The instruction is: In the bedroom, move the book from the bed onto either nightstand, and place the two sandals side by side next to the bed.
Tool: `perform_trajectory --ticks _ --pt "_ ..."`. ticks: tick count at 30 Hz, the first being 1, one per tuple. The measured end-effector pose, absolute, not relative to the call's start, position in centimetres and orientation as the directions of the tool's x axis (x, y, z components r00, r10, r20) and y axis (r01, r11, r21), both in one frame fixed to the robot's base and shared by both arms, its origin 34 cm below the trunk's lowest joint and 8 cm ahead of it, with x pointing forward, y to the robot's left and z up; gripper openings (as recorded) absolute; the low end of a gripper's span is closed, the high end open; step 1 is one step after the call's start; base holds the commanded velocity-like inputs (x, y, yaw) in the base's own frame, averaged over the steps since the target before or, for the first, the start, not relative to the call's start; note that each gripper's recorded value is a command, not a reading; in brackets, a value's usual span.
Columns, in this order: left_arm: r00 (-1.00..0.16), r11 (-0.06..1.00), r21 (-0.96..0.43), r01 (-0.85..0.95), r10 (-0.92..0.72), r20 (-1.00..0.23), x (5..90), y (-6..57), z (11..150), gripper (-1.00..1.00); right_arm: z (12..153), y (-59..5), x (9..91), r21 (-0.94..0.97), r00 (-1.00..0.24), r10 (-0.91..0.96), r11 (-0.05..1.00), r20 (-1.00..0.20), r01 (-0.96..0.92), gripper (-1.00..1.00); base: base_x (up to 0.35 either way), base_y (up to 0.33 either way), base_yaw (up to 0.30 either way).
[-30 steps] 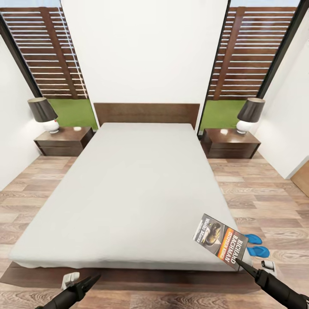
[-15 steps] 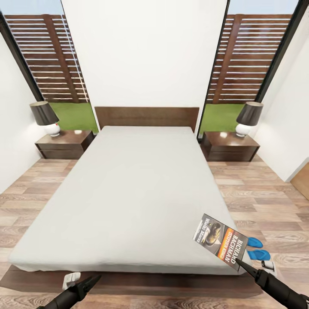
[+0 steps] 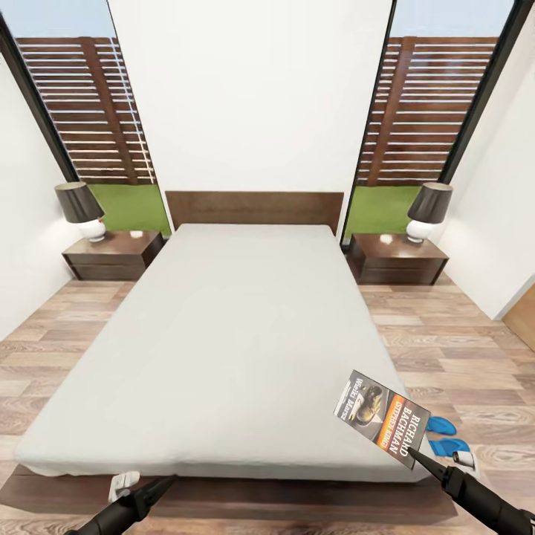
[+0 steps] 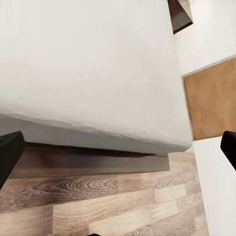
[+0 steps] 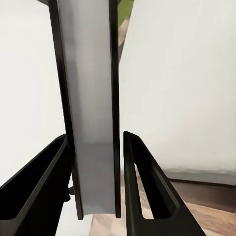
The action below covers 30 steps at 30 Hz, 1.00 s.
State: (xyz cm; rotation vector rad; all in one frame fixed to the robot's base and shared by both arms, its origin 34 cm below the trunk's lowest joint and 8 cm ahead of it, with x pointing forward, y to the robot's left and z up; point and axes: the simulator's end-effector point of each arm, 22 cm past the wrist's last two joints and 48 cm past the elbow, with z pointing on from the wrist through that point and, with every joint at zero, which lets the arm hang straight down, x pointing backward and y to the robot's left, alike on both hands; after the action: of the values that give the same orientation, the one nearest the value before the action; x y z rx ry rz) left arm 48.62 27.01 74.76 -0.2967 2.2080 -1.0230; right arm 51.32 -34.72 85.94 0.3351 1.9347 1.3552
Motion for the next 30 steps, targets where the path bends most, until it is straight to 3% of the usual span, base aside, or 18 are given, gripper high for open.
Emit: perform_trajectory --ticks 30 --pt "-0.721 0.670 -0.735 0.103 -0.459 -0.519 49.8 27.1 76.5 1.00 87.9 -34.7 52.0 0.878 -0.670 0.583 0.413 -0.459 -0.241 -1.00 0.000 0.000 0.000"
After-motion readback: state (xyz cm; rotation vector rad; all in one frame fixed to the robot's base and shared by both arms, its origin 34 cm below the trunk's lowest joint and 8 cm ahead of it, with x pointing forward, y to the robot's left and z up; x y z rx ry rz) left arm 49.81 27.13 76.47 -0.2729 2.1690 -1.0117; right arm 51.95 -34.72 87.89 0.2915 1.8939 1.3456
